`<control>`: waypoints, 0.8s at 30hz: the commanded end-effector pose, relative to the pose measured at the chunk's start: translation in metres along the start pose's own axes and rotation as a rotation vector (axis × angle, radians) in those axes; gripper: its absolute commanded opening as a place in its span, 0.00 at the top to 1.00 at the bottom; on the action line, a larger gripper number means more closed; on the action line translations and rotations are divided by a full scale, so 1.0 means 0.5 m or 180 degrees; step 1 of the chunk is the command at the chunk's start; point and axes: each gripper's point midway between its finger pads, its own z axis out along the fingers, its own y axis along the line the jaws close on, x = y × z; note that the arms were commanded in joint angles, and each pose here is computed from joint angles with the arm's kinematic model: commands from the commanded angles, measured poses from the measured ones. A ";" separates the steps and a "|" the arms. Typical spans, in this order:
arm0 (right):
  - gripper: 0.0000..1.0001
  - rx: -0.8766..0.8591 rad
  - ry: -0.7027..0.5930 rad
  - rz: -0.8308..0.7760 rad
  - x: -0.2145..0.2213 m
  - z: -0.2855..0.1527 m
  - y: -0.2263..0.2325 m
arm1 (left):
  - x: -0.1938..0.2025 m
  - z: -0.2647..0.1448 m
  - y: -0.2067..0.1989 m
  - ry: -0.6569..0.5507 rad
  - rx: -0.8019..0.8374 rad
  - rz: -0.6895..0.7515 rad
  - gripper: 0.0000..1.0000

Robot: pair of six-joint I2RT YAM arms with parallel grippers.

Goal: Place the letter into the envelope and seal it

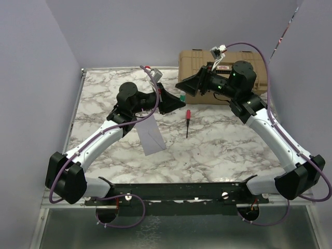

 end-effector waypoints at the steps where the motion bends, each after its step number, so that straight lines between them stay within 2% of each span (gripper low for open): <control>1: 0.31 0.0358 -0.0114 0.0392 -0.002 -0.003 -0.030 | -0.052 0.006 0.014 -0.0375 -0.0202 0.0031 1.00; 4: 0.33 0.0303 -0.0030 0.0395 0.009 -0.004 -0.025 | -0.053 0.007 0.014 -0.0408 -0.0193 -0.0037 1.00; 6: 0.41 0.0263 -0.0005 0.0367 0.011 -0.006 -0.018 | -0.055 0.008 0.011 -0.0431 -0.0167 -0.0068 1.00; 14: 0.56 0.0172 0.0110 0.0339 0.024 -0.006 -0.011 | -0.067 0.009 -0.010 -0.0463 -0.0031 -0.0126 1.00; 21: 0.83 0.0006 0.0165 0.0132 0.019 -0.008 0.008 | -0.082 0.007 -0.018 -0.0516 -0.0004 -0.0225 1.00; 22: 0.87 -0.0027 0.0174 0.0105 0.019 -0.008 0.011 | -0.087 0.007 -0.018 -0.0529 -0.0005 -0.0261 0.98; 24: 0.91 -0.0038 0.0178 0.0105 0.020 -0.006 0.009 | -0.100 0.006 -0.017 -0.0567 -0.0011 -0.0333 0.85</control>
